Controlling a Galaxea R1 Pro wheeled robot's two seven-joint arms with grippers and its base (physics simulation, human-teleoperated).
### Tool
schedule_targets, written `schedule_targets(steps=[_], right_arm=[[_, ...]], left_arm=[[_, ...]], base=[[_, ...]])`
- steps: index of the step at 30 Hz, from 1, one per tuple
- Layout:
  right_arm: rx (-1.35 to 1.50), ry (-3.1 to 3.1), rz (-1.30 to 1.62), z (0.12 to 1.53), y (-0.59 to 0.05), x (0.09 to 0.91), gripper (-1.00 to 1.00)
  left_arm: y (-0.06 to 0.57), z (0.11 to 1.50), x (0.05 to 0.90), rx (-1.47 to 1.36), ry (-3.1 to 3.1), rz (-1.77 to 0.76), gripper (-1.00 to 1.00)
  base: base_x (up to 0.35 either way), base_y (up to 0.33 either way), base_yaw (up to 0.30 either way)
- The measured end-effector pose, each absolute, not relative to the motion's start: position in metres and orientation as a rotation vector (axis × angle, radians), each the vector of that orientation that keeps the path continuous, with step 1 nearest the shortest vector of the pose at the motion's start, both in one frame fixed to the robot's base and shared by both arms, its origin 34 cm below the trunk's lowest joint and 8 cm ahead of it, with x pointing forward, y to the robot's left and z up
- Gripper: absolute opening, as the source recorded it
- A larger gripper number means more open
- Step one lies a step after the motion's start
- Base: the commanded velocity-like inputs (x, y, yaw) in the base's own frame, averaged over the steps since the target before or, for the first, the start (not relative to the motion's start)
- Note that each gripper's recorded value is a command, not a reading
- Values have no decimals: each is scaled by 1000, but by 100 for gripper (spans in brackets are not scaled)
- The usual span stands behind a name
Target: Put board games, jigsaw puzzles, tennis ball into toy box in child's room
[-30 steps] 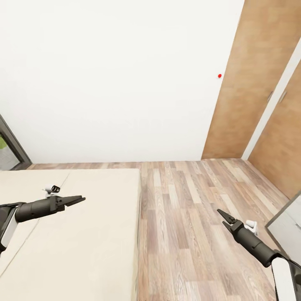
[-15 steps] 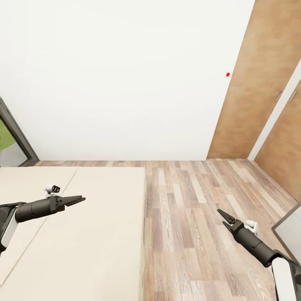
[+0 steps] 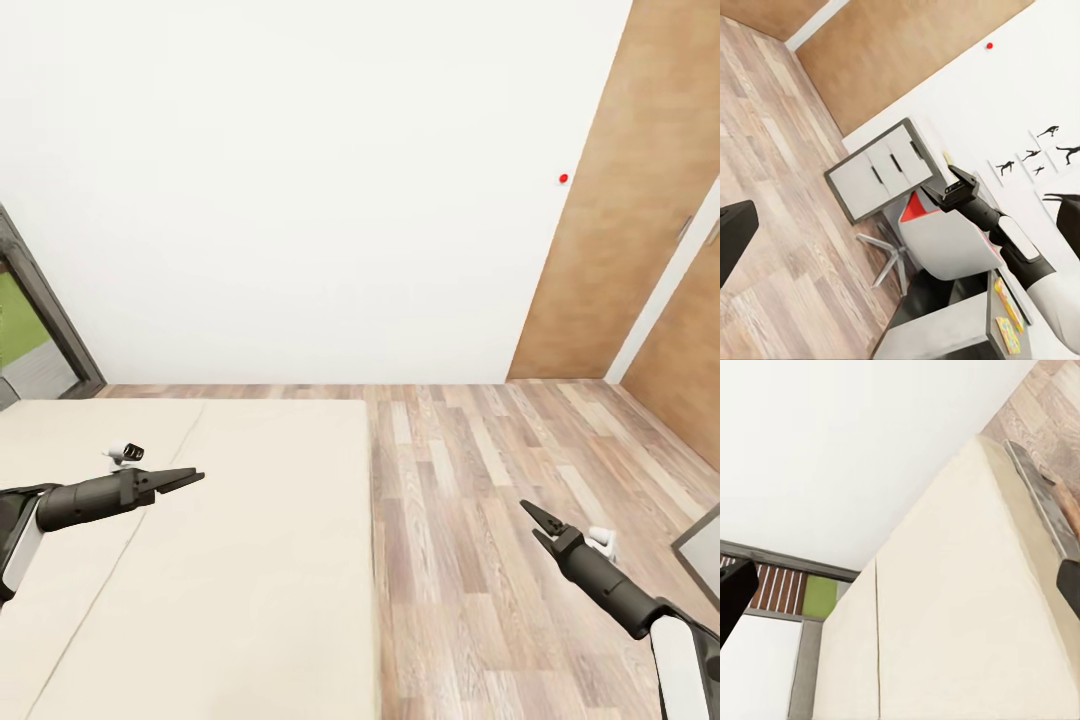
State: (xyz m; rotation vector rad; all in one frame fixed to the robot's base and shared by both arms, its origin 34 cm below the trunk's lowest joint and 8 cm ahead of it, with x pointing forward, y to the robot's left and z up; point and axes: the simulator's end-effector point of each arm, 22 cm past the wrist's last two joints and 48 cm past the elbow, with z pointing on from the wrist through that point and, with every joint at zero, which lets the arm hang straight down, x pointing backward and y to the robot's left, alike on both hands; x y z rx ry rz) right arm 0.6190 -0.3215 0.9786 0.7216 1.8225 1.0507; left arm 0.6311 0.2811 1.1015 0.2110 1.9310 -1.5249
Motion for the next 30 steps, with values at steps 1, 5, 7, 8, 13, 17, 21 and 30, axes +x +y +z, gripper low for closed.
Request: schedule_targets(steps=[1, 5, 7, 8, 13, 17, 21, 30], right_arm=[[722, 1823, 1050, 978, -322, 619, 100], [722, 1828, 1045, 977, -321, 619, 100], [721, 1833, 1040, 976, -321, 619, 100], [720, 1834, 1039, 976, -321, 619, 100], [719, 1837, 1037, 975, -321, 619, 100], [719, 1837, 1038, 975, -321, 619, 100], [719, 1837, 1039, 975, -320, 619, 100], [719, 1836, 1038, 976, -321, 619, 100]], left_arm=[[281, 1101, 631, 211, 1931, -1525, 100], [281, 1102, 631, 211, 1930, -1526, 100], [281, 1101, 631, 210, 1931, -1525, 100], [281, 1101, 631, 211, 1931, -1525, 100], [281, 1102, 631, 211, 1931, -1525, 100], [281, 1101, 631, 211, 1931, -1525, 100], [281, 1102, 631, 211, 1931, -1525, 100], [281, 1101, 631, 212, 1931, -1524, 100]], base=[[0, 284, 0], [0, 284, 0], [0, 284, 0], [0, 284, 0], [0, 284, 0], [0, 284, 0], [0, 284, 0], [0, 284, 0]])
